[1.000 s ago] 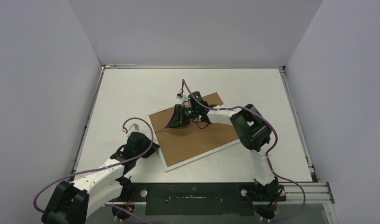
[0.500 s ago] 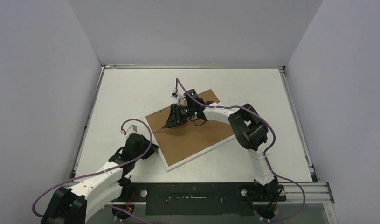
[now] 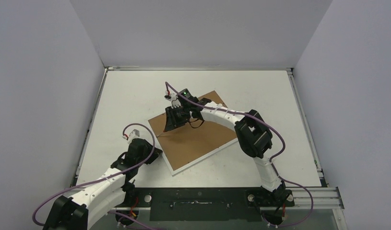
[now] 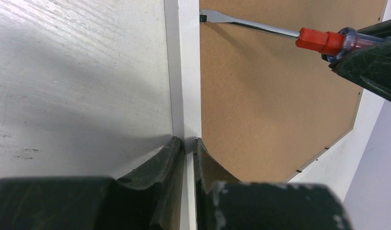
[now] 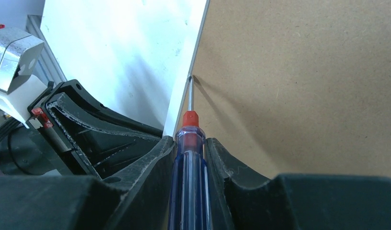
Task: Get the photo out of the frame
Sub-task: Release the photo frame item from the photo frame.
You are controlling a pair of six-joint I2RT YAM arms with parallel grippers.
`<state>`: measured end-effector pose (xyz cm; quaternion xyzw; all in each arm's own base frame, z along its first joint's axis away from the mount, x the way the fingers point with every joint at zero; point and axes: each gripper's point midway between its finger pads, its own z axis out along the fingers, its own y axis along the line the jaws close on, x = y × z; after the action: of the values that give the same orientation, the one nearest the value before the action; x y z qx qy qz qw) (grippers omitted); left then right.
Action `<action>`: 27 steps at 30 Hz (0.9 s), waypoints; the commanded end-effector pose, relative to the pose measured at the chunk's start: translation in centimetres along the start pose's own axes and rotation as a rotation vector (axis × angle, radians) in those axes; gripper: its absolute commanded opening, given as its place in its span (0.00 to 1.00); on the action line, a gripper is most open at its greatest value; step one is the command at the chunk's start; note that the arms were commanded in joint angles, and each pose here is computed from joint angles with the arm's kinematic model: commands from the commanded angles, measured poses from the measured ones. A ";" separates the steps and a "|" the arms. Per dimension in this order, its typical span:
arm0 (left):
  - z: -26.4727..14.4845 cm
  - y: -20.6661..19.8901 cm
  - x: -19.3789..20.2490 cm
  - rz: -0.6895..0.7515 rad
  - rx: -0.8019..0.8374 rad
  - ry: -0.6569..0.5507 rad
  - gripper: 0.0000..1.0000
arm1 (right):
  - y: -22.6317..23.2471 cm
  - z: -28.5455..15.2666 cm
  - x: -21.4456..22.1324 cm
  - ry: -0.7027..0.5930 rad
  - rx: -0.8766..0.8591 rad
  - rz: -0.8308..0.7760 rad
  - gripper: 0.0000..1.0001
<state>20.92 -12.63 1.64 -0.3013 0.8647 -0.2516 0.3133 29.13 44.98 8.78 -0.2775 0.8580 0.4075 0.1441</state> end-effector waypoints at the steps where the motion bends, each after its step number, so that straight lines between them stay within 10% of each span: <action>1: -0.5 5.5 2.6 0.030 -0.182 0.085 0.00 | 3.6 1.8 2.3 0.063 0.021 -0.086 0.00; 15: -0.9 4.5 1.7 0.022 -0.171 0.062 0.00 | 3.8 0.6 1.0 0.028 0.222 -0.194 0.00; 21: -3.5 1.4 -1.4 0.082 -0.178 0.015 0.40 | 1.9 -1.1 -1.0 -0.054 0.101 -0.065 0.00; 27: -5.5 0.1 -3.8 0.094 -0.212 -0.036 0.54 | 0.3 -1.0 0.0 -0.033 0.010 0.005 0.00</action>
<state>19.38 -10.37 4.58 -0.2970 0.8908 -0.1787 0.2938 28.84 44.97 8.69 -0.2747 0.8679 0.3807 0.1625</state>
